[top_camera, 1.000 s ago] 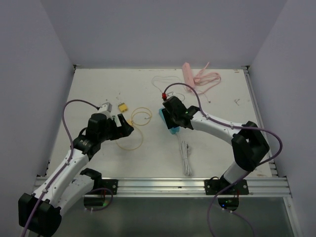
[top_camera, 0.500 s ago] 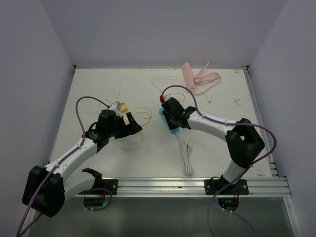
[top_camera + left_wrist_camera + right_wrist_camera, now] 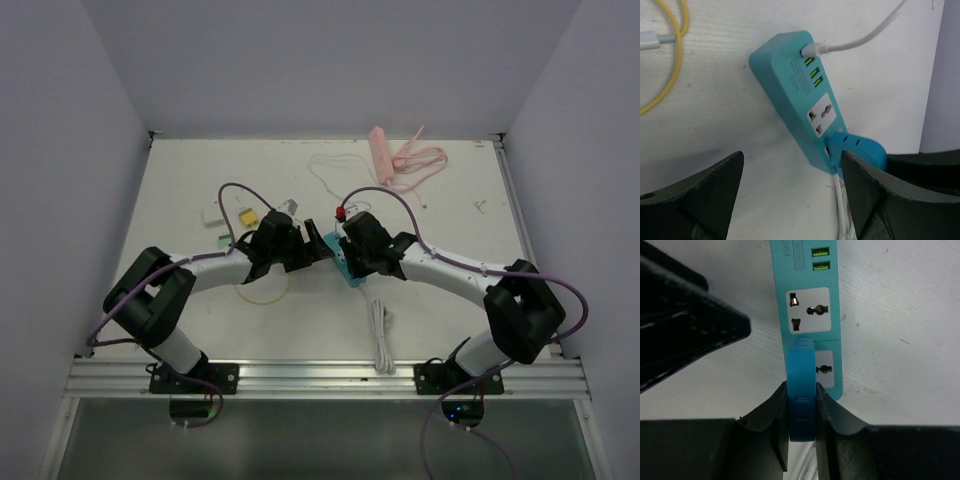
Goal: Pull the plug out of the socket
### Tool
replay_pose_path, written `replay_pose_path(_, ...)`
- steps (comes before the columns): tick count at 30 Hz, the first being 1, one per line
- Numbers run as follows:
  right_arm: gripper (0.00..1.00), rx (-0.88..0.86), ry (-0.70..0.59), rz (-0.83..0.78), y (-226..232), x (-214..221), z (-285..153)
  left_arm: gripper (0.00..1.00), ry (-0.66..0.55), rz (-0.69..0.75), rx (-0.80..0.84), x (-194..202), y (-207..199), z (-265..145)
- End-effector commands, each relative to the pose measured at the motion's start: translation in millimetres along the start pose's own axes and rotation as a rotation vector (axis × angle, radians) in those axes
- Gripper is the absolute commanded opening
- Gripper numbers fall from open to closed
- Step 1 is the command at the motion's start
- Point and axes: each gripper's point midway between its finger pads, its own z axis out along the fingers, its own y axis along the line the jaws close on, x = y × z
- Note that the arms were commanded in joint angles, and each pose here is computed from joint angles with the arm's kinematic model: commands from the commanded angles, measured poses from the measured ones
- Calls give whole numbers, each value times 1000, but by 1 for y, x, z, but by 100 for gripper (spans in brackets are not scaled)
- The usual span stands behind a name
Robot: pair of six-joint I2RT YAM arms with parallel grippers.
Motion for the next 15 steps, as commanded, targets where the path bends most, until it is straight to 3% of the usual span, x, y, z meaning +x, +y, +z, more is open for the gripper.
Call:
replay_pose_path(1,6,-38,35,25,8,15,-5,81,-82,-71,70,-22,-33,21)
replay_pose_path(10,6,-35,32,22,11,13,-3,68,-20,-84,-2,11,-19,50)
replay_pose_path(15,6,-45,32,19,15,9,-2,55,-13,-116,-48,25,3,59)
